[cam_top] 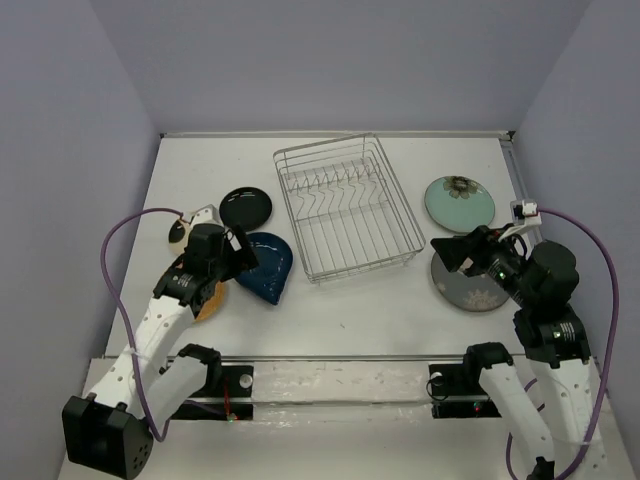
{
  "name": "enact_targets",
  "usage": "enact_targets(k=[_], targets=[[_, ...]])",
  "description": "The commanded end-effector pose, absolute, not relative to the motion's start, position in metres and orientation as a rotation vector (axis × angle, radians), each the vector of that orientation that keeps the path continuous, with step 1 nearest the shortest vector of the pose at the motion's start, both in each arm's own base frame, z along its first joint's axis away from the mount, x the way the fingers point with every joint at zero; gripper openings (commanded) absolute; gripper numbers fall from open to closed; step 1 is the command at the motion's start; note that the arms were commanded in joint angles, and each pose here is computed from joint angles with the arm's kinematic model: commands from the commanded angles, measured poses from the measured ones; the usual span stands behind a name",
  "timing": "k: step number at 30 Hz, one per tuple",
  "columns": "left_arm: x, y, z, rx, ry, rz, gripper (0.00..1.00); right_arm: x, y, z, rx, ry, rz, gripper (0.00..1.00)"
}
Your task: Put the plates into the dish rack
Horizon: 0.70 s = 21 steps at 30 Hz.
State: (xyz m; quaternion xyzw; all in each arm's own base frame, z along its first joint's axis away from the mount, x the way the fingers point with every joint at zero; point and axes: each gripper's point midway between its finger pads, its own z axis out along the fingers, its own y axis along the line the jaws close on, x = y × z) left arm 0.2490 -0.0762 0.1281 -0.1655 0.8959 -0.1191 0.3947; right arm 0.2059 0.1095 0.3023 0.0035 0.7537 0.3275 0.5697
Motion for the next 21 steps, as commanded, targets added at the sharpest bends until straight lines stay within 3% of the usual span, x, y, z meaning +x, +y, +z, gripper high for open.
enact_targets(k=[1, 5, 10, 21], targets=[[0.255, -0.082, 0.143, -0.4, 2.253, -0.372, 0.99, 0.203, 0.111, 0.307, -0.039, 1.749, 0.767, 0.72], [0.246, -0.08, 0.123, -0.577, 2.335, -0.42, 0.99, 0.206, 0.111, 0.307, -0.033, 1.755, 0.764, 0.72], [0.248, -0.052, 0.121, -0.761, 2.249, -0.304, 0.99, 0.204, 0.112, 0.307, -0.034, 1.753, 0.772, 0.72], [0.247, -0.055, 0.079, -0.825, 2.306, -0.297, 0.99, 0.203, 0.114, 0.292, -0.035, 1.778, 0.785, 0.72]])
